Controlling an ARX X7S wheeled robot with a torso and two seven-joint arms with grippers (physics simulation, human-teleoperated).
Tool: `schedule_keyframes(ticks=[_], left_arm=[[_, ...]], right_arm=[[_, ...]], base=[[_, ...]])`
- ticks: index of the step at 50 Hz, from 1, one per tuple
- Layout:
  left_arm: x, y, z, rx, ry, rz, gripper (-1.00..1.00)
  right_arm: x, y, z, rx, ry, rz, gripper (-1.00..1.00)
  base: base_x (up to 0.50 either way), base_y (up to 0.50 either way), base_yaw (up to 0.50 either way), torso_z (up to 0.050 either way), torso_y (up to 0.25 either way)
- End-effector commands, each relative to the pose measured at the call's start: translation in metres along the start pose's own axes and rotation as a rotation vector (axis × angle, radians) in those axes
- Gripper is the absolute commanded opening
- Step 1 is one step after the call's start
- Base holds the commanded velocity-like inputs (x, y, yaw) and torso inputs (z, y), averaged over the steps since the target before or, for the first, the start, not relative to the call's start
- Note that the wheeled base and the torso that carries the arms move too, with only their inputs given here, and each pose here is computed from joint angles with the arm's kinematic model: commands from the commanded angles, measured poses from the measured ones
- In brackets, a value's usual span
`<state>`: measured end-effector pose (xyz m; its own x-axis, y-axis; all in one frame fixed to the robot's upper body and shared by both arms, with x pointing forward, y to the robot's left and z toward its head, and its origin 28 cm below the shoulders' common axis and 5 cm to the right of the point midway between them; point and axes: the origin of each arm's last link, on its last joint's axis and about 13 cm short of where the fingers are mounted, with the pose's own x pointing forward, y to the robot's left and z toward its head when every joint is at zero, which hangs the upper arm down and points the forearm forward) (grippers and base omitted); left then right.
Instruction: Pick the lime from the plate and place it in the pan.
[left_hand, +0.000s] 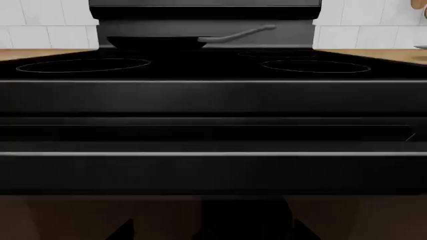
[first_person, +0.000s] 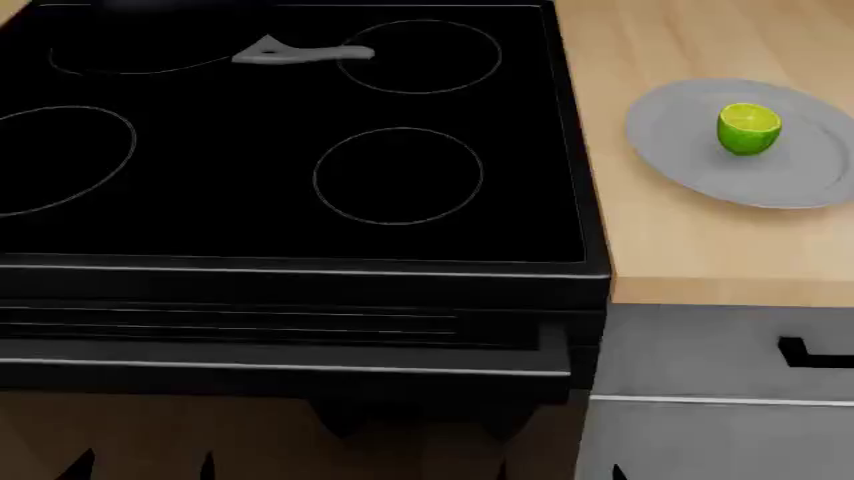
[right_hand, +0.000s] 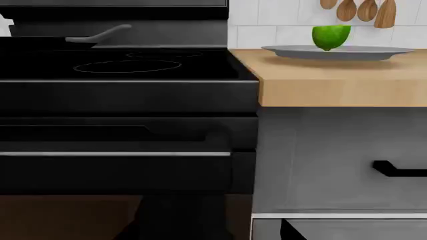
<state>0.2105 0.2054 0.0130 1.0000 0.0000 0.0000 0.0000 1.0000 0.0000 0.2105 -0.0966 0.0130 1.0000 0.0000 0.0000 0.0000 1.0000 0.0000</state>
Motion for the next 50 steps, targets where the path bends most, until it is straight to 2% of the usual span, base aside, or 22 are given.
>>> schedule_keyframes(ticks=[1, 10, 31, 37, 38, 44, 45, 46, 50], left_arm=[[0.0, 0.0, 0.0, 0.0, 0.0, 0.0, 1.0], [-0.004, 0.002, -0.005, 0.002, 0.011, -0.001, 1.0], [-0.015, 0.0, -0.015, -0.025, 0.035, -0.032, 1.0], [-0.015, 0.0, -0.016, -0.032, 0.037, -0.036, 1.0], [-0.015, 0.002, -0.018, 0.003, 0.045, 0.004, 1.0], [-0.016, 0.005, -0.026, 0.016, 0.072, 0.013, 1.0], [-0.009, -0.015, -0.025, 0.144, 0.003, -0.014, 1.0], [-0.017, 0.004, -0.032, 0.025, 0.112, 0.014, 1.0], [-0.016, 0.005, -0.034, 0.071, 0.142, 0.078, 1.0]], right_arm=[[0.0, 0.0, -0.002, 0.0, 0.0, 0.0, 1.0], [-0.007, -0.002, 0.0, 0.008, 0.018, -0.005, 1.0], [0.0, -0.001, 0.001, -0.004, 0.034, 0.002, 1.0], [-0.002, 0.0, 0.002, -0.004, 0.032, 0.0, 1.0], [-0.002, 0.0, 0.002, -0.003, 0.032, -0.002, 1.0], [-0.002, 0.0, 0.0, -0.002, 0.031, -0.005, 1.0], [-0.001, 0.01, -0.021, -0.031, 0.02, 0.005, 1.0], [-0.002, 0.0, -0.003, -0.002, 0.035, -0.005, 1.0], [-0.004, -0.001, -0.001, 0.001, 0.032, -0.007, 1.0]], base=[[0.0, 0.0, 0.0, 0.0, 0.0], [0.0, 0.0, 0.0, 0.0, 0.0], [0.0, 0.0, 0.0, 0.0, 0.0], [0.0, 0.0, 0.0, 0.044, 0.0], [0.0, 0.0, 0.0, 0.014, 0.0], [0.0, 0.0, 0.0, 0.0, 0.0], [0.0, 0.0, 0.0, 0.0, 0.0], [0.0, 0.0, 0.0, 0.0, 0.0], [0.0, 0.0, 0.0, 0.0, 0.0]])
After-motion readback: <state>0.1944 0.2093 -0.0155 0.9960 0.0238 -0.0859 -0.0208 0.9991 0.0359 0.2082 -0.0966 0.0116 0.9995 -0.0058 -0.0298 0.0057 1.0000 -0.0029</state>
